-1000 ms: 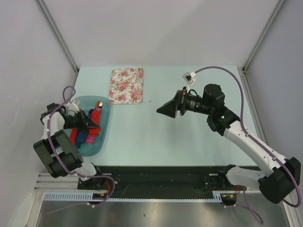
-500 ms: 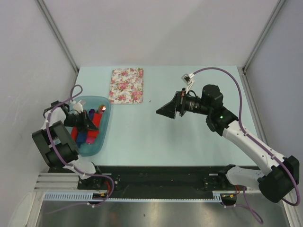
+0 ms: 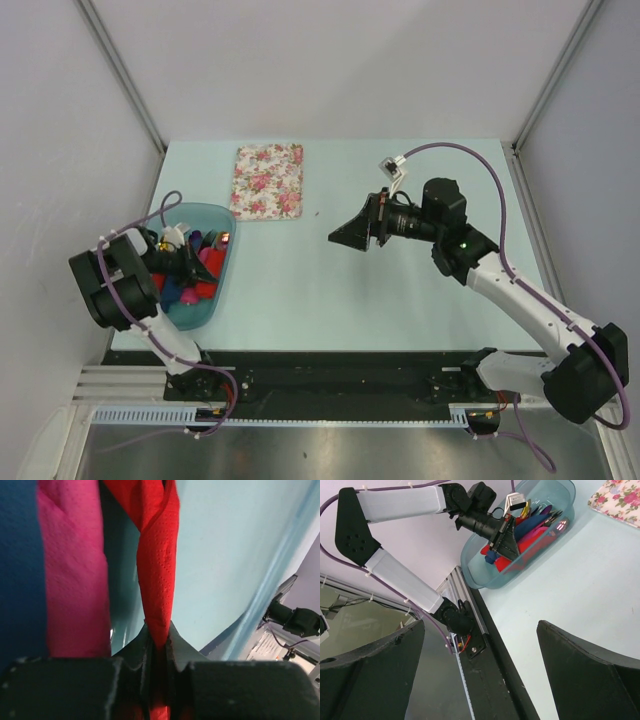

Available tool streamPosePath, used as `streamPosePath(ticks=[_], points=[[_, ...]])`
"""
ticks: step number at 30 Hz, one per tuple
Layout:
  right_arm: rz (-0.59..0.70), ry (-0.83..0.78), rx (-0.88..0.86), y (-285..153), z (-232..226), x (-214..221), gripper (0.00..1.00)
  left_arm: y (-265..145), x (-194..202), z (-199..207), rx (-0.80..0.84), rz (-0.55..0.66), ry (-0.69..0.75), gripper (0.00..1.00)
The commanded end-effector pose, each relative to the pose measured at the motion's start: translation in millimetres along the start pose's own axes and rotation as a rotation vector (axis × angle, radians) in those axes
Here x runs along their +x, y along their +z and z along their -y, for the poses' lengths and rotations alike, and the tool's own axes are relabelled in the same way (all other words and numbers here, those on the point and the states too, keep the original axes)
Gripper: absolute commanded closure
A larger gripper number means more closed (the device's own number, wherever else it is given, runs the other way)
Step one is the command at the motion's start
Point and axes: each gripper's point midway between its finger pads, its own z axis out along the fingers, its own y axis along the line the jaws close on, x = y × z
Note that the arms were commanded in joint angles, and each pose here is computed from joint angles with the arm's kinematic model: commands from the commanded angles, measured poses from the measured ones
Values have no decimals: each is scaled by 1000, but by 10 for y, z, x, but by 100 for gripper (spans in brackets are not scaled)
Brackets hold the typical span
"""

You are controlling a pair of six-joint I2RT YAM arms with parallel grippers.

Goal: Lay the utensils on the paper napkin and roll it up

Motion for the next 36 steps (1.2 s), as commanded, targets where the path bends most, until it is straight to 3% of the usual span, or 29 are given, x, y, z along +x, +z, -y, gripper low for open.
streamPosePath(ticks=[1, 18, 36], points=[[12, -31, -29, 21, -46, -79, 0, 109, 20, -151, -50, -19, -62, 83], [19, -38, -40, 12, -92, -123, 0, -68, -11, -167, -219, 22, 17, 50], [24, -44, -51, -30, -143, -123, 0, -285, -127, -70, -316, 112, 82, 44]])
